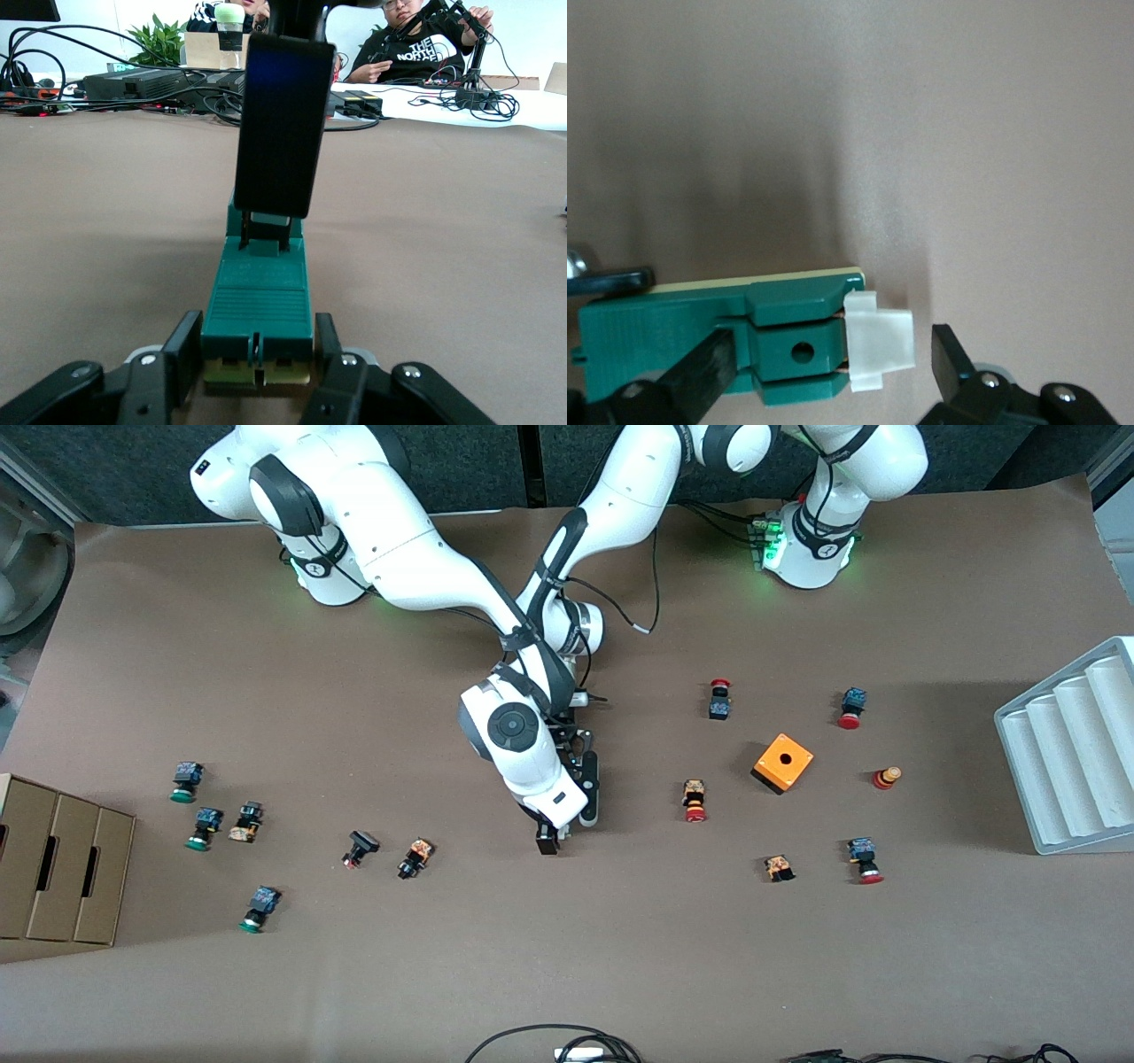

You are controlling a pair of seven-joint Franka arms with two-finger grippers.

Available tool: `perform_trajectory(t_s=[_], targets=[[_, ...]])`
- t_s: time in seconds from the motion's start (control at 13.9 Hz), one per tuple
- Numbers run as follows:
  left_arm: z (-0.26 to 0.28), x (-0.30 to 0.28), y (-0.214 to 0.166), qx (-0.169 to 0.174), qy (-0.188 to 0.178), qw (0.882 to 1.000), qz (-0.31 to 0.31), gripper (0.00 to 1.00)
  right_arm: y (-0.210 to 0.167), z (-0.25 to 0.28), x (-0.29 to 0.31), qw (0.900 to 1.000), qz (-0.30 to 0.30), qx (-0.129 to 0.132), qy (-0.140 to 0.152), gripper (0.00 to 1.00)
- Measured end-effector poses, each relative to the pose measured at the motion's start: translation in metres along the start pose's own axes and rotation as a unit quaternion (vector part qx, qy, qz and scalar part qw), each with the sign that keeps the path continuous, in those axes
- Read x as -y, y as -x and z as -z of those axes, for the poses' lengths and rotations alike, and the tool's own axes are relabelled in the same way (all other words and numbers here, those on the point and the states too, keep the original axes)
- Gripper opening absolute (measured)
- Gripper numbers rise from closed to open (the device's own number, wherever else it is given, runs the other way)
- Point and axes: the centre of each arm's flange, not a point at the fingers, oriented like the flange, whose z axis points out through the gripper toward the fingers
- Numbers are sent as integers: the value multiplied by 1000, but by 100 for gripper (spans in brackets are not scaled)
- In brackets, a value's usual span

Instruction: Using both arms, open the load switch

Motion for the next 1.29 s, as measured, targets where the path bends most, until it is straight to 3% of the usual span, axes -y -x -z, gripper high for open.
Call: perform_trajectory(t_s=[1.29], targets=[[0, 0, 1, -1, 0, 1000, 0, 59, -5, 3, 5, 1000, 11, 12, -15, 100]])
